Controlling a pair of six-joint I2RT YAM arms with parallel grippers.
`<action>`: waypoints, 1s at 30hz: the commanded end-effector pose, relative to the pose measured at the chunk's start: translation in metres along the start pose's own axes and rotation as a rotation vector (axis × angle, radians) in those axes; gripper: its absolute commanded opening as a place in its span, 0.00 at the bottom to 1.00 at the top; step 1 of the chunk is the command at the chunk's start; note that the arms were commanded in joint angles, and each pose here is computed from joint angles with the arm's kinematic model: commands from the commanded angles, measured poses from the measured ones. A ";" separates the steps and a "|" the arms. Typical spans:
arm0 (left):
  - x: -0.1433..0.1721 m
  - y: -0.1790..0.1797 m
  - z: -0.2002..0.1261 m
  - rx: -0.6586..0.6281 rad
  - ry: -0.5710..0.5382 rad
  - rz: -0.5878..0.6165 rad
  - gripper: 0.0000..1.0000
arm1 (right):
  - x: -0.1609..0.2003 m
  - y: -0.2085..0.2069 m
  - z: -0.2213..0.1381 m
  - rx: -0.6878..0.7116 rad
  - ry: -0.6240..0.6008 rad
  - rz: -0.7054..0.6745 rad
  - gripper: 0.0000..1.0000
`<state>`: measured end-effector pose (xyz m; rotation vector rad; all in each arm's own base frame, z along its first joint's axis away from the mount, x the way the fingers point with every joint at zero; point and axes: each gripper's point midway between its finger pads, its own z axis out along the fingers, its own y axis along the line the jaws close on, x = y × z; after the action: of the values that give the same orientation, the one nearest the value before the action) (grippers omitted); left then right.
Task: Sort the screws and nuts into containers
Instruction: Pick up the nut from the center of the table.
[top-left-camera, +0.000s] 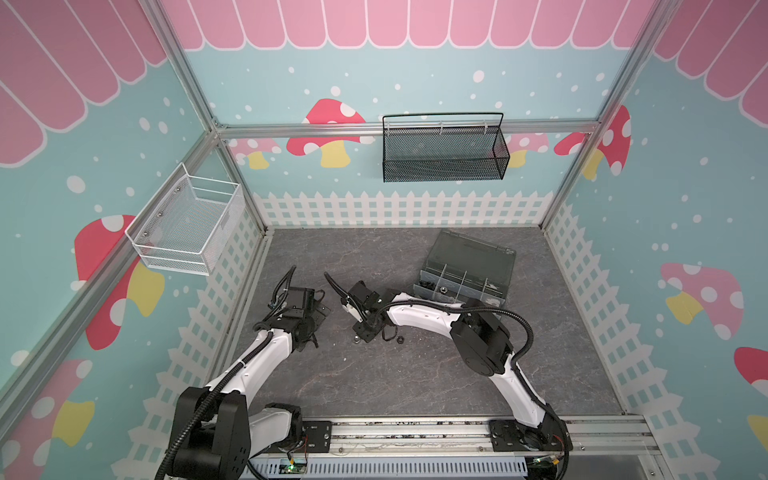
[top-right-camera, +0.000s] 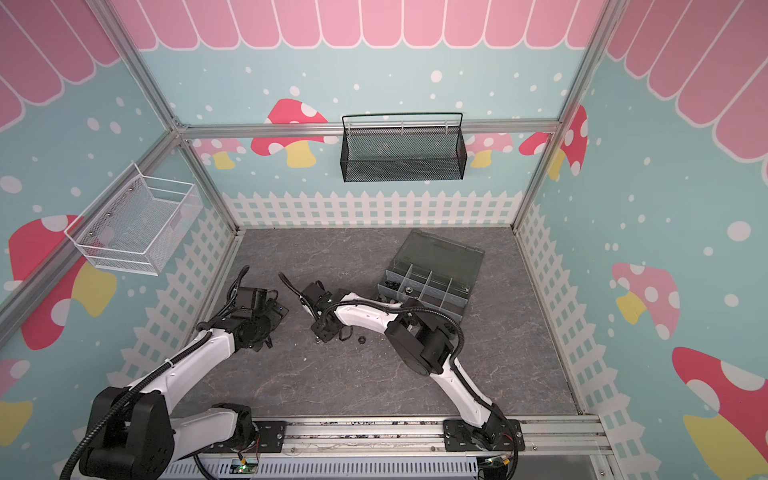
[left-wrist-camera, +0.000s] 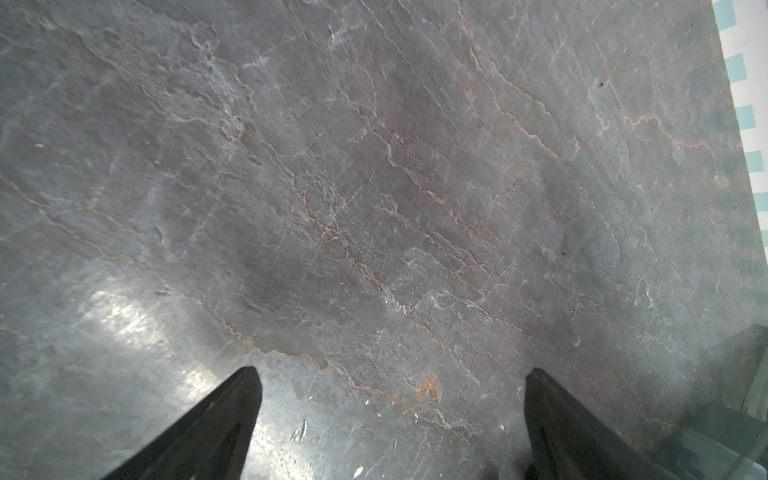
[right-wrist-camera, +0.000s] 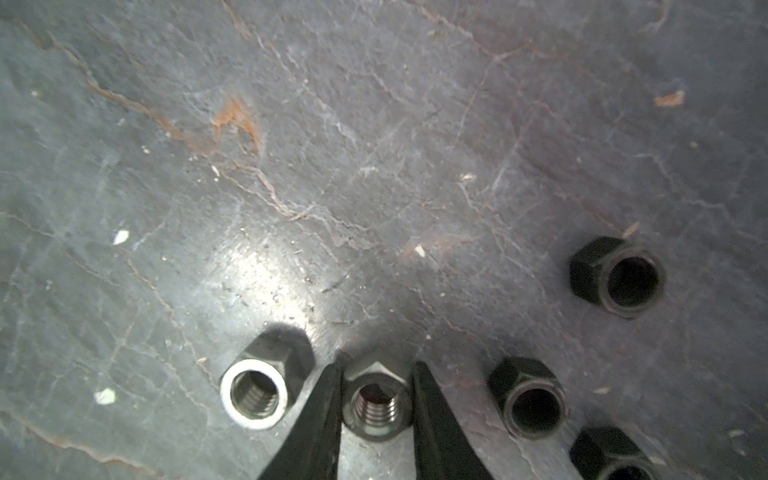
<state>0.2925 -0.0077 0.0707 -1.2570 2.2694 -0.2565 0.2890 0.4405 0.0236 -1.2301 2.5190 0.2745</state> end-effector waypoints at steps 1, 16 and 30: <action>-0.003 0.005 0.001 -0.018 -0.015 -0.023 1.00 | 0.024 0.006 0.009 -0.021 0.079 -0.015 0.22; -0.004 0.001 -0.001 -0.007 -0.012 -0.017 1.00 | -0.009 0.000 -0.036 -0.012 -0.050 0.011 0.00; -0.005 -0.001 -0.001 -0.003 -0.009 -0.007 1.00 | -0.007 -0.116 -0.132 0.106 -0.245 0.269 0.00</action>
<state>0.2924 -0.0077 0.0699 -1.2569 2.2725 -0.2549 0.3441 0.3609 0.1305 -0.8764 2.4469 0.3384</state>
